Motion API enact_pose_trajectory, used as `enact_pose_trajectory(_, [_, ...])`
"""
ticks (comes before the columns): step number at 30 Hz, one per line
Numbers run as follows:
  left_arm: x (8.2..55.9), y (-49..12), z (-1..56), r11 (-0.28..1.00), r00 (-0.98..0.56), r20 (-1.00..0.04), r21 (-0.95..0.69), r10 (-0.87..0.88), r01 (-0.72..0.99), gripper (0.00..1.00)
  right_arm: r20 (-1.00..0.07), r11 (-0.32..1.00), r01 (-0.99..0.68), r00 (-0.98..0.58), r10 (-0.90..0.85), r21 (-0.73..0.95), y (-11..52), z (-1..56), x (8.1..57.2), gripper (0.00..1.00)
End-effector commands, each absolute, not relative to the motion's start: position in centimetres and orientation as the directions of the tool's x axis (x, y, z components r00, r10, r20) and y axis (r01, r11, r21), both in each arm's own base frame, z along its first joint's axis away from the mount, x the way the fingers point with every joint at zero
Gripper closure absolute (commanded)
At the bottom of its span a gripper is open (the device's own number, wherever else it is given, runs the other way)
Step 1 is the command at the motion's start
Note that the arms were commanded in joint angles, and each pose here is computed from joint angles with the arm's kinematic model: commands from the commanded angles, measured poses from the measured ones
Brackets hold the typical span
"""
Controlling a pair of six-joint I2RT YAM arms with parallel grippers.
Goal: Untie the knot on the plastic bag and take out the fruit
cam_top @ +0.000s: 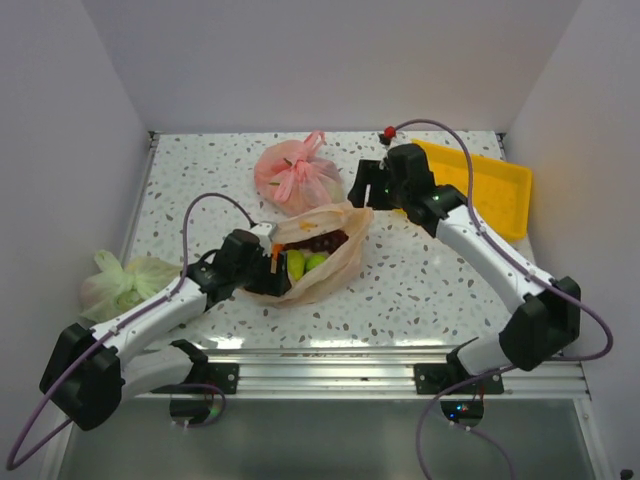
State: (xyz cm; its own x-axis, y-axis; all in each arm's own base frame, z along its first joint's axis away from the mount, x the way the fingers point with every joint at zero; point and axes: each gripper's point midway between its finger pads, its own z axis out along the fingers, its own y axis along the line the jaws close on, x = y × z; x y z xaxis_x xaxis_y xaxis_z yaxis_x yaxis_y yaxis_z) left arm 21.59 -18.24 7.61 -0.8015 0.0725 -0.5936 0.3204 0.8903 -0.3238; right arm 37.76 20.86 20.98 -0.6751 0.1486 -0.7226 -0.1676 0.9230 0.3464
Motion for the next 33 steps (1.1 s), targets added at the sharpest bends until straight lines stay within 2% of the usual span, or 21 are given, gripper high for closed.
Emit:
enact_pose_trajectory(1, [23.5, -19.8, 10.3, 0.870, -0.749, -0.661, -0.351, 0.032, 0.347, 0.22, -0.809, 0.904, -0.304, -0.583, 0.072, 0.300, 23.1, 26.5, 34.2, 0.32])
enact_pose_trajectory(7, [23.2, -20.1, 10.3, 0.865, -0.749, -0.662, -0.356, 0.035, 0.355, 0.22, -0.792, 0.815, -0.424, -0.607, 0.068, 0.395, 29.0, 25.2, 28.8, 0.36])
enact_pose_trajectory(11, [22.8, -19.8, 9.5, 0.870, -0.754, -0.656, -0.345, 0.044, 0.351, 0.22, -0.707, 0.817, -0.423, -0.707, -0.027, 0.392, 30.9, 18.6, 26.4, 0.37])
enact_pose_trajectory(16, [22.2, -19.6, 8.5, 0.873, -0.761, -0.646, -0.340, 0.054, 0.350, 0.22, -0.642, 0.868, -0.337, -0.766, -0.027, 0.365, 29.7, 12.8, 25.6, 0.40])
enact_pose_trajectory(23, [21.4, -19.1, 6.5, 0.882, -0.783, -0.621, -0.342, 0.046, 0.323, 0.21, -0.550, 0.943, -0.195, -0.835, -0.016, 0.269, 24.9, 5.1, 23.1, 0.46])
enact_pose_trajectory(28, [20.9, -19.4, 6.2, 0.874, -0.785, -0.618, -0.360, 0.039, 0.327, 0.18, -0.553, 0.947, -0.208, -0.832, -0.041, 0.244, 24.3, 4.6, 22.8, 0.46])
enact_pose_trajectory(33, [20.6, -19.3, 6.7, 0.867, -0.770, -0.637, -0.365, 0.034, 0.340, 0.16, -0.633, 0.912, -0.325, -0.768, -0.098, 0.253, 25.3, 9.0, 23.4, 0.39])
